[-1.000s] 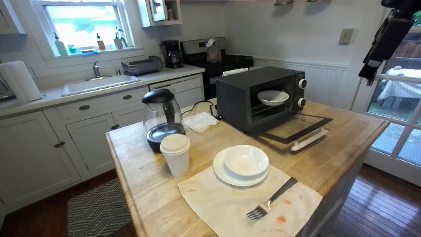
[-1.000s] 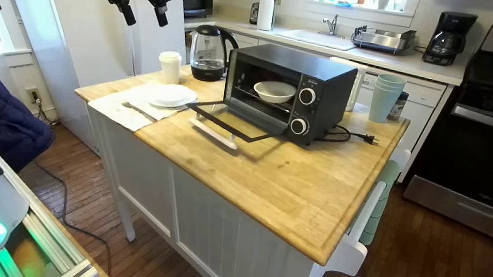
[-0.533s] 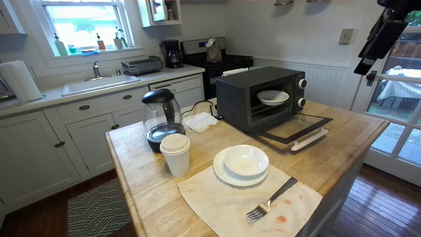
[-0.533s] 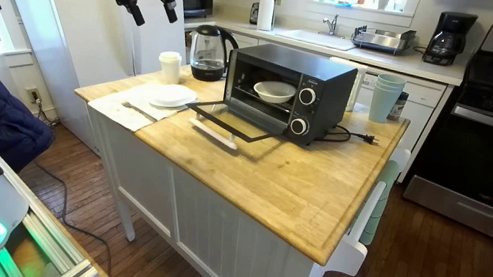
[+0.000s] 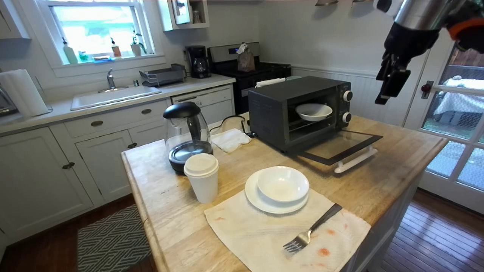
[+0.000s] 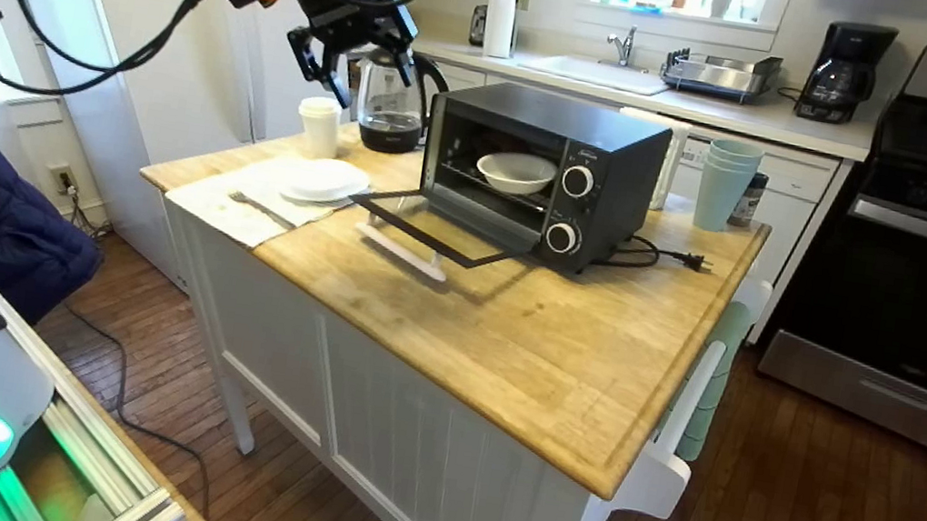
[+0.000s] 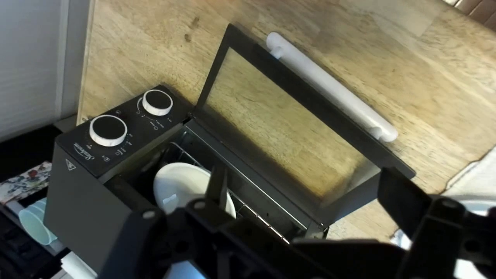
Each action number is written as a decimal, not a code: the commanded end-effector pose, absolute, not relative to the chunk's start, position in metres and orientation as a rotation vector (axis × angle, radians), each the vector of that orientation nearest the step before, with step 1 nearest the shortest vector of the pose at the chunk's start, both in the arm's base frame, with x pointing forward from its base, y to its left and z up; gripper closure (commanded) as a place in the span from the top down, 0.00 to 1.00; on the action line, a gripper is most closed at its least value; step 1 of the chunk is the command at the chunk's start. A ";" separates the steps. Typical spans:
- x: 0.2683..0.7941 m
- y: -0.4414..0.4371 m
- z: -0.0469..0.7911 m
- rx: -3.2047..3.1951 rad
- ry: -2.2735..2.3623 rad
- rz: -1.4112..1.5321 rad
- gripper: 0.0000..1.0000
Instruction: Remove the bowl from the oven then close the oven
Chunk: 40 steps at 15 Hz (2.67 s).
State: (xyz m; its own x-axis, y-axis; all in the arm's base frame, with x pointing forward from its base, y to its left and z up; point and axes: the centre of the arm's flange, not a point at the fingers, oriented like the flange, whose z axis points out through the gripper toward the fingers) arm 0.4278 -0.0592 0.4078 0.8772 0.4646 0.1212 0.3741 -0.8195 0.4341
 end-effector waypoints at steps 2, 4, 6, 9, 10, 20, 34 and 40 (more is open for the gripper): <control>0.488 -0.077 0.368 2.536 0.760 0.270 1.00; 0.461 -0.069 0.375 2.588 0.726 0.260 1.00; 0.462 -0.069 0.372 2.591 0.727 0.255 1.00; 0.476 -0.075 0.365 2.563 0.623 0.229 1.00; 0.484 -0.080 0.358 2.572 0.637 0.216 1.00; 0.539 -0.108 0.288 2.361 0.916 0.198 1.00; 0.575 -0.116 0.247 2.347 0.993 0.409 1.00; 0.580 -0.115 0.247 2.347 0.997 0.419 0.92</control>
